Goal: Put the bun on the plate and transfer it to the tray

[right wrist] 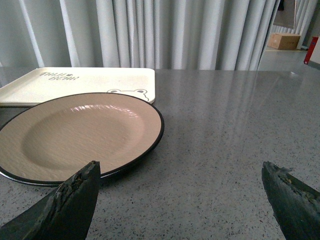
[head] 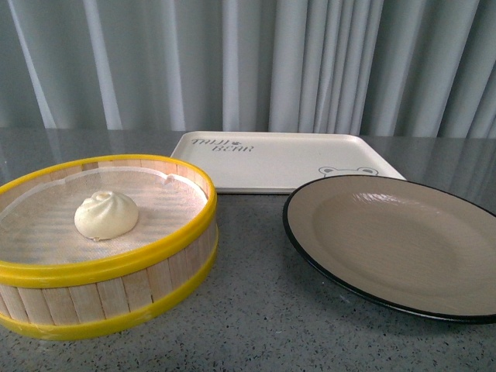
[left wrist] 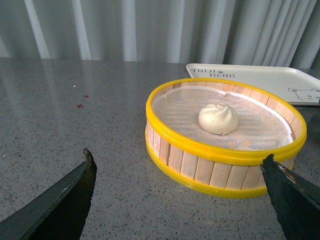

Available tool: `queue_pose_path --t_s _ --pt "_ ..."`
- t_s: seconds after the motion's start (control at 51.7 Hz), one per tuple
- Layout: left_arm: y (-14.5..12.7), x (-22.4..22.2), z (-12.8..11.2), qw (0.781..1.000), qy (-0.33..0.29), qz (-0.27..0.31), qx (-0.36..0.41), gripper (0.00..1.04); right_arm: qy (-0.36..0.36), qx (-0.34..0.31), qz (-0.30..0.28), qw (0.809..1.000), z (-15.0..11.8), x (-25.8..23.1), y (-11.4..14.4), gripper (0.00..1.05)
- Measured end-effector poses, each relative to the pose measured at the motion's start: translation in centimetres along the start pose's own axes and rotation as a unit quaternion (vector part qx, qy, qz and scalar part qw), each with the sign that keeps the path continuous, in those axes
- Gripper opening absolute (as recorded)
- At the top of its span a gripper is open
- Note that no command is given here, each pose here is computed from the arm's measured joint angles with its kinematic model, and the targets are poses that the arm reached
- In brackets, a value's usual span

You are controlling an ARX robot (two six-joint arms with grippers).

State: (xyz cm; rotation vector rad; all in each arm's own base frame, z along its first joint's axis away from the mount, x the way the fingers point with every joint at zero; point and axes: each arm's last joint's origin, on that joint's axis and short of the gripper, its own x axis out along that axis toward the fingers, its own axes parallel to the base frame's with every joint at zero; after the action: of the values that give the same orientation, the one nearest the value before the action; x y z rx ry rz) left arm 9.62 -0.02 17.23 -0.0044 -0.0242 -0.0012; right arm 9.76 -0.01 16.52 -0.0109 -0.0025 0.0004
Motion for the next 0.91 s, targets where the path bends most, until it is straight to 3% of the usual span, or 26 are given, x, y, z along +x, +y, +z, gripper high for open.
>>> queue_pose_path --t_s 0.813,0.909 --pt "0.01 0.01 -0.01 1.0 0.001 0.002 -0.002 0.98 0.0 0.0 0.0 1.0 0.0 0.0 0.0 0.96" --pt "-0.4 0.4 -0.17 0.993 0.071 0.063 -0.066 0.98 0.0 0.0 0.0 1.0 0.0 0.0 0.0 0.96"
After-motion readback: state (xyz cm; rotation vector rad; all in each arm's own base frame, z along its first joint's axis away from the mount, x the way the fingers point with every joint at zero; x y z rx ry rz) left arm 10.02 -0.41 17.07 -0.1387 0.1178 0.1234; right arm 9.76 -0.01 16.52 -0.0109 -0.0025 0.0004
